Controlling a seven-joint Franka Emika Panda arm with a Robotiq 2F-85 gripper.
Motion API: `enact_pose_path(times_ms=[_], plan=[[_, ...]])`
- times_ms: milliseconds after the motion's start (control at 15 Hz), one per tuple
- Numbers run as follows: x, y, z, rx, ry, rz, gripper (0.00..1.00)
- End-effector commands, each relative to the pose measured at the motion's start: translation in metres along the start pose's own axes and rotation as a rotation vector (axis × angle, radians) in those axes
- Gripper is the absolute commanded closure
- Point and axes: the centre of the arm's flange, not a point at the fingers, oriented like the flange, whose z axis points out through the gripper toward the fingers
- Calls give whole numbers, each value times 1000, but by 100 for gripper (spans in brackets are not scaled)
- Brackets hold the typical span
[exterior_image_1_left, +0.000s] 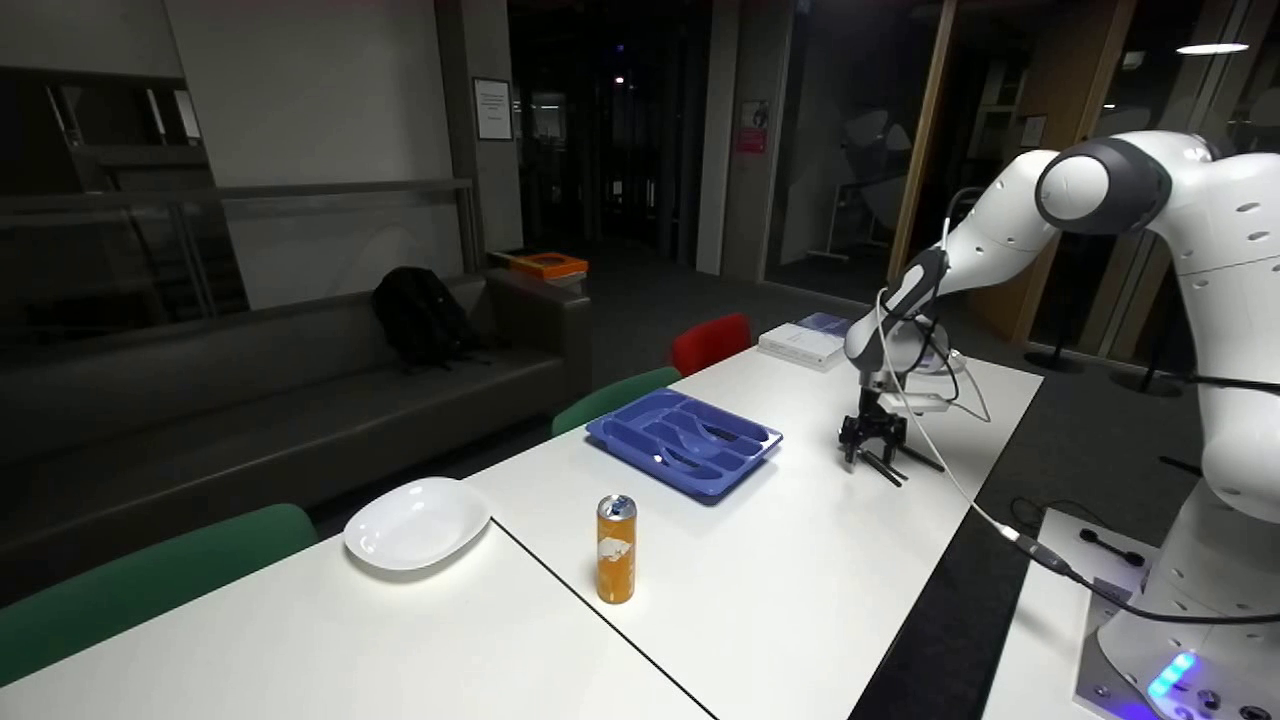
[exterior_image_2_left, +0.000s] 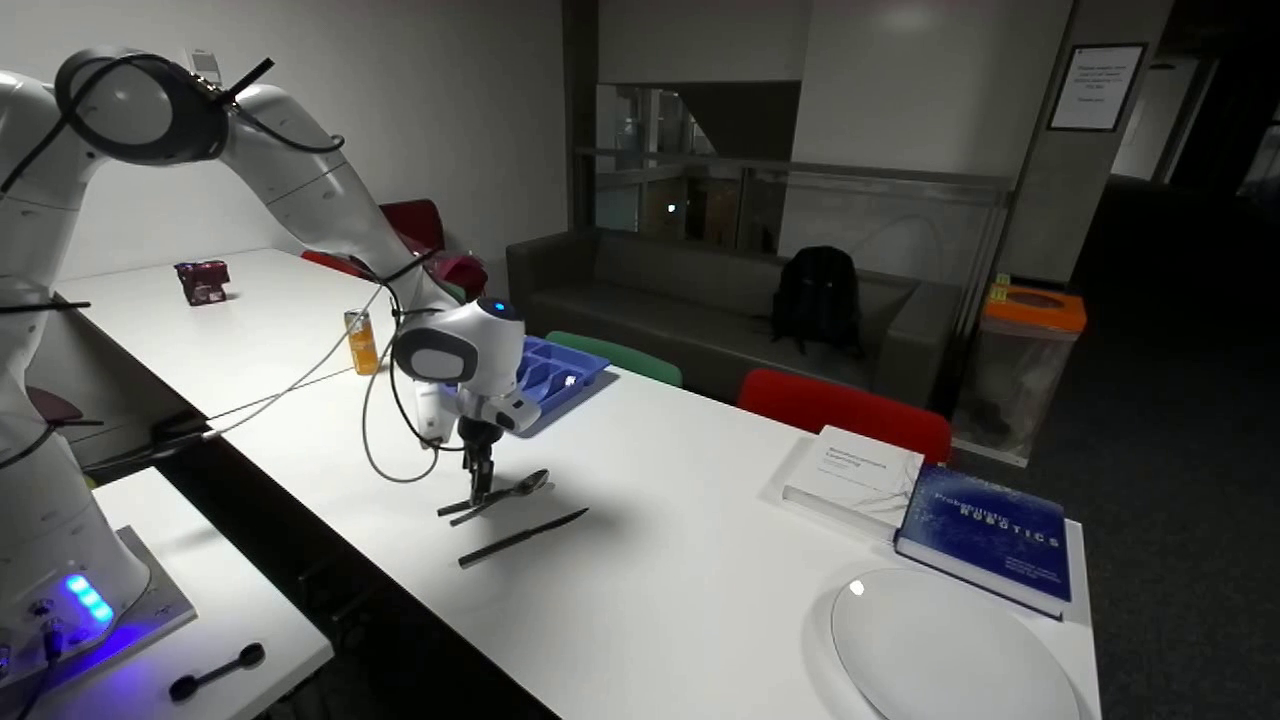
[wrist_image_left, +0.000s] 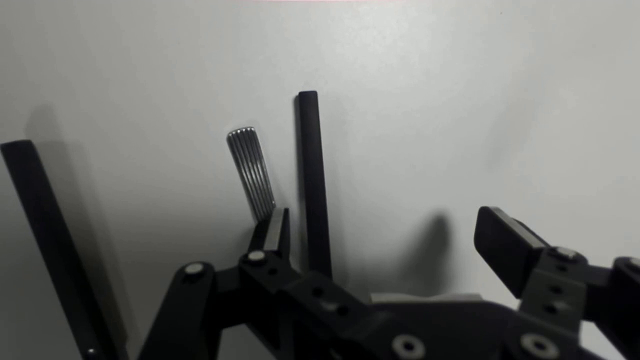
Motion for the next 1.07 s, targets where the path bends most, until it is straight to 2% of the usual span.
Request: enact_pose_path(times_ms=[0,1000], plan=[[10,0,-2,-11,-17,-20,0],[15,-16,5,-27,-38,-63,0]])
